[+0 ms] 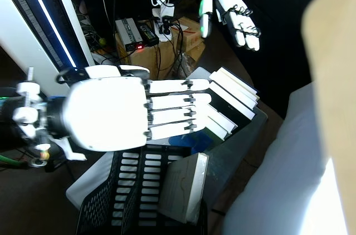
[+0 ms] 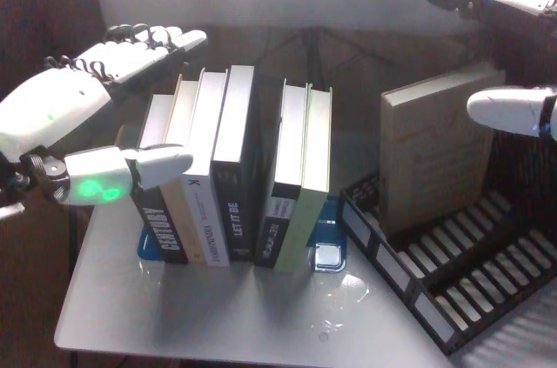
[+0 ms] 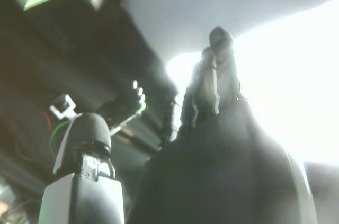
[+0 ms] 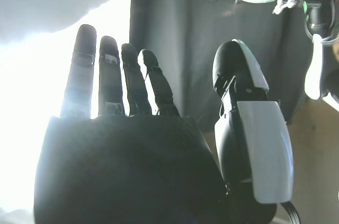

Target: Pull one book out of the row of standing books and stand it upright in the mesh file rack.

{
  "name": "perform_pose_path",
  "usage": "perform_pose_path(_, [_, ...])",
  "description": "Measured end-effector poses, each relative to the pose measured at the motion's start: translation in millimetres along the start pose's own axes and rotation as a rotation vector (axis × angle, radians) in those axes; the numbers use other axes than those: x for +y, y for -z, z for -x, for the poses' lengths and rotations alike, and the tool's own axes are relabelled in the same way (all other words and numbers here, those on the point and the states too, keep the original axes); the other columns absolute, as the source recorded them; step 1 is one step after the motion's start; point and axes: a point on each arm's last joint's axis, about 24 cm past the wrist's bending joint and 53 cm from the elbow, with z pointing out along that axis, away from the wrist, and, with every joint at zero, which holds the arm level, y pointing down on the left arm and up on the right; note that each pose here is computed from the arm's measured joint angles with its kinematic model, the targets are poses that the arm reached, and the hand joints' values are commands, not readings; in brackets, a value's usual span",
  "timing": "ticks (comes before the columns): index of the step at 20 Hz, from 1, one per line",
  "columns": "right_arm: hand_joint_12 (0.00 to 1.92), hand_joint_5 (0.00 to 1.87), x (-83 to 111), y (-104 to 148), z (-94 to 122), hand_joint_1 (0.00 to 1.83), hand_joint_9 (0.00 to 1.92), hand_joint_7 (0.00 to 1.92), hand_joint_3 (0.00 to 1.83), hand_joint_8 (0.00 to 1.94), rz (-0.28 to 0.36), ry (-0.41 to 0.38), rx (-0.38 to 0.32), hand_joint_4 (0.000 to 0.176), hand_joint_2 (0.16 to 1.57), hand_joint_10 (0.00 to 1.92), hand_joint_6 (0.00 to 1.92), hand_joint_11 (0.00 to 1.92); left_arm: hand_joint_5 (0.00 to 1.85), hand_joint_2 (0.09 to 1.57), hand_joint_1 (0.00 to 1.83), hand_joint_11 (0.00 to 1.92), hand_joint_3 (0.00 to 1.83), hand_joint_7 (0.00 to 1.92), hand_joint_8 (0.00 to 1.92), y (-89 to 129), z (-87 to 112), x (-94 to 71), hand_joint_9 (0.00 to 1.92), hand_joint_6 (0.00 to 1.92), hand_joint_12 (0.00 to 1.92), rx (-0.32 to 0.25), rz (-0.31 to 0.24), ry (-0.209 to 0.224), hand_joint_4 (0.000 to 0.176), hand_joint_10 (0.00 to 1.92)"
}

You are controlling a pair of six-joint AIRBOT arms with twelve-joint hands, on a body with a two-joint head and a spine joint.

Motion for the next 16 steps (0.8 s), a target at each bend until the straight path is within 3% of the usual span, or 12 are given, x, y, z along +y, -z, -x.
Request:
perform_pose_path(1, [0.39,0.00,-1.4,2.3,-0.3,0.43,0.04,0.00,0.00,0.00,-0.003,-0.012,-0.008,0.000,1.26,0.00,0.00,0.00,0.00,1.26,0.36,0.00,0.00,0.00,0.00,-0.4,-1.5,0.0,0.00,0.00,0.02,0.001,-0.001,0.004,0.147,0.00])
perform_pose_path(3, [0.04,0.00,-1.9,4.6,-0.3,0.36,0.01,0.00,0.00,0.00,-0.003,-0.015,-0.012,0.000,1.28,0.01,0.00,0.00,0.00,1.26,0.33,0.03,0.00,0.00,0.00,0.2,-1.6,-0.2,0.00,0.00,0.02,0.000,-0.003,0.004,0.137,0.00])
perform_pose_path(5, [0.00,0.00,1.7,8.0,0.2,0.34,0.00,0.00,0.00,0.00,0.001,0.001,-0.017,0.000,1.29,0.00,0.00,0.00,0.00,1.26,0.33,0.01,0.00,0.00,0.00,2.1,-0.8,2.4,0.00,0.00,0.02,-0.005,0.004,0.007,0.124,0.00])
perform_pose_path(6, [0.00,0.00,3.6,10.4,0.6,0.33,0.00,0.00,0.00,0.00,0.005,-0.003,-0.025,0.000,1.29,0.00,0.00,0.00,0.00,1.28,0.32,0.00,0.00,0.00,0.00,2.5,-0.5,3.2,0.00,0.00,0.24,-0.006,0.007,0.008,0.106,0.00])
perform_pose_path(7, [0.00,0.00,3.6,13.2,0.2,0.32,0.00,0.00,0.00,0.00,0.005,-0.003,-0.028,0.000,1.29,0.00,0.00,0.00,0.01,1.31,0.34,0.00,0.00,0.00,0.00,3.0,-0.9,3.6,0.00,0.00,0.41,-0.005,0.008,0.008,0.070,0.00])
perform_pose_path(8, [0.00,0.00,2.8,15.1,-0.4,0.31,0.00,0.00,0.00,0.00,0.001,0.003,-0.029,0.004,1.29,0.00,0.00,0.00,0.01,1.32,0.37,0.00,0.00,0.00,0.00,3.0,-0.9,3.4,0.00,0.00,0.44,-0.004,0.007,0.007,0.065,0.00])
perform_pose_path(9, [0.00,0.00,2.2,15.8,-0.8,0.32,0.00,0.00,0.00,0.00,-0.002,0.002,-0.033,0.000,1.29,0.00,0.00,0.00,0.02,1.32,0.40,0.00,0.00,0.00,0.00,3.2,-0.3,3.3,0.00,0.00,0.36,-0.004,0.008,0.005,0.039,0.00])
perform_pose_path(11, [0.00,0.00,4.0,16.9,0.5,0.35,0.02,0.00,0.00,0.00,0.007,-0.001,-0.042,0.000,1.29,0.01,0.00,0.00,0.02,1.33,0.51,0.00,0.00,0.00,0.00,3.2,0.5,2.8,0.00,0.00,0.24,-0.005,0.006,0.005,0.013,0.00])
perform_pose_path(12, [0.00,0.00,5.5,16.9,1.6,0.35,0.03,0.00,0.00,0.00,0.013,-0.002,-0.047,0.000,1.29,0.02,0.00,0.00,0.03,1.34,0.51,0.00,0.00,0.00,0.00,3.9,2.4,2.1,0.00,0.00,0.25,-0.002,0.005,-0.004,0.009,0.00])
perform_pose_path(14, [0.34,0.00,7.8,17.1,3.1,0.34,0.06,0.00,0.00,0.00,0.023,-0.004,-0.054,0.018,1.39,0.02,0.00,0.00,0.05,1.34,0.52,0.00,0.00,0.00,0.00,4.6,6.9,1.7,0.00,0.00,0.38,-0.014,0.007,-0.003,0.041,0.00])
perform_pose_path(15, [0.36,0.00,9.1,17.0,2.5,0.34,0.06,0.00,0.00,0.00,0.026,-0.009,-0.056,0.022,1.41,0.02,0.00,0.00,0.07,1.34,0.54,0.00,0.00,0.01,0.00,5.1,7.8,1.0,0.01,0.00,0.53,-0.015,0.008,-0.004,0.071,0.00])
perform_pose_path(16, [0.36,0.00,9.7,17.0,2.2,0.34,0.06,0.00,0.00,0.00,0.027,-0.013,-0.058,0.016,1.40,0.02,0.00,0.00,0.02,1.34,0.51,0.00,0.00,0.00,0.00,6.1,8.4,-1.0,0.00,0.00,0.42,-0.016,0.007,0.000,0.104,0.00])
